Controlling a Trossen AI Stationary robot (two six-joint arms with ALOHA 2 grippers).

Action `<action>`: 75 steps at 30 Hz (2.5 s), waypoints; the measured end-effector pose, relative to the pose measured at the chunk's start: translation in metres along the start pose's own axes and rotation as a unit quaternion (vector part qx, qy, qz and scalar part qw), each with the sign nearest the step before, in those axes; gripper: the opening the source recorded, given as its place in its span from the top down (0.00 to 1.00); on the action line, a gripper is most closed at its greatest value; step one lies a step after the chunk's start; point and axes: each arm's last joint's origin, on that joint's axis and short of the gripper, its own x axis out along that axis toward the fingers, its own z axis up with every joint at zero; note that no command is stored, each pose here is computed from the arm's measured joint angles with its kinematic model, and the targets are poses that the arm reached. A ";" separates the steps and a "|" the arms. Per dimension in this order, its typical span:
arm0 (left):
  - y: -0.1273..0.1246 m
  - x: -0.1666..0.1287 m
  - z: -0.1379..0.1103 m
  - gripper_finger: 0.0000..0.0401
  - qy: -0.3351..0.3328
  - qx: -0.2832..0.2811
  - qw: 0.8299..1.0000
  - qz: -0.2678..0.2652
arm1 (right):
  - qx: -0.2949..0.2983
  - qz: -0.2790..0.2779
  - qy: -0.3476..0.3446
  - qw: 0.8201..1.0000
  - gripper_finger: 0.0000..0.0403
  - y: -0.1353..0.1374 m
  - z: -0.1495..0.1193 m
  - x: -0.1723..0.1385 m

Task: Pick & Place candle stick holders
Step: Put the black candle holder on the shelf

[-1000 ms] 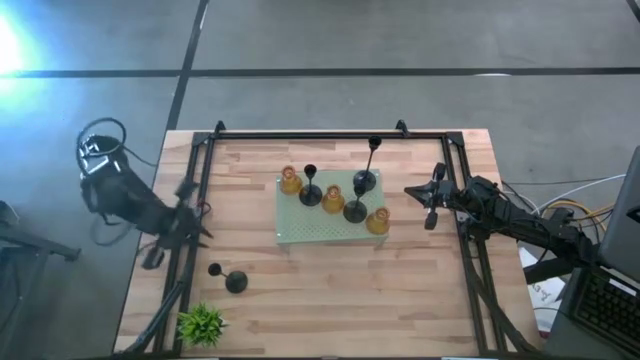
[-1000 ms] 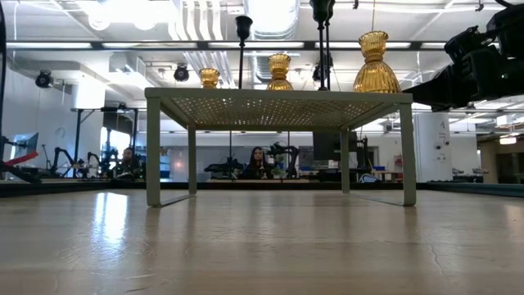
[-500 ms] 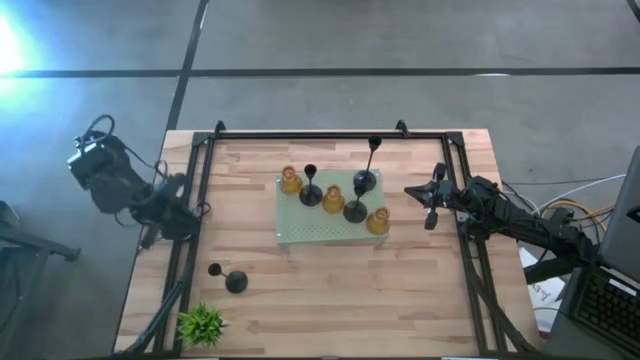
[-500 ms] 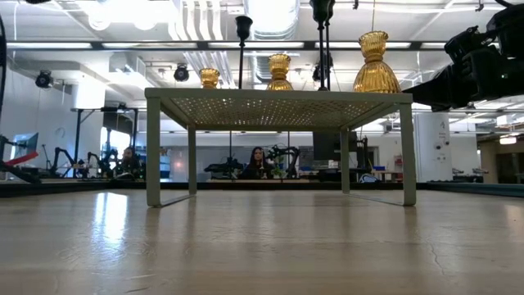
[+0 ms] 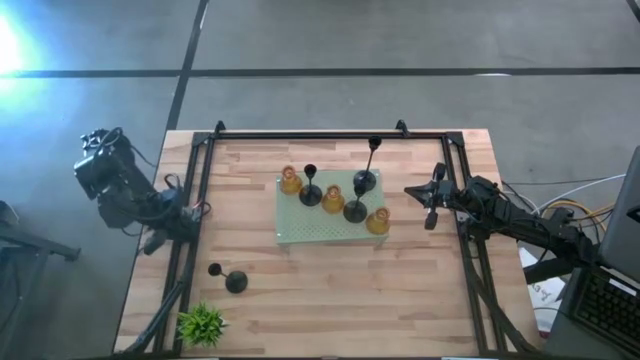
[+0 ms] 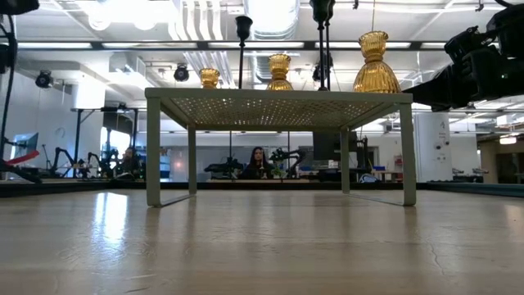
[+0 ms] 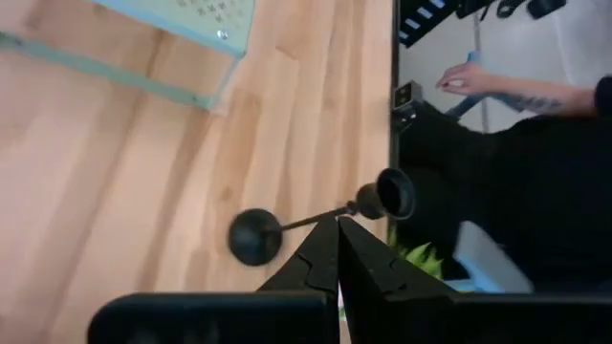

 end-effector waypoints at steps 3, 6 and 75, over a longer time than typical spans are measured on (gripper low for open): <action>-0.005 0.002 0.000 0.99 0.007 -0.031 0.999 -0.003 | 0.000 0.000 0.000 1.000 0.98 0.000 0.000 0.000; -0.010 0.006 -0.002 0.99 0.020 -0.056 0.998 0.002 | 0.000 0.000 0.000 1.000 0.98 0.000 0.000 0.000; -0.044 -0.090 0.044 1.00 -0.408 0.416 0.807 -0.093 | 0.000 0.000 0.000 1.000 0.98 0.000 0.000 0.000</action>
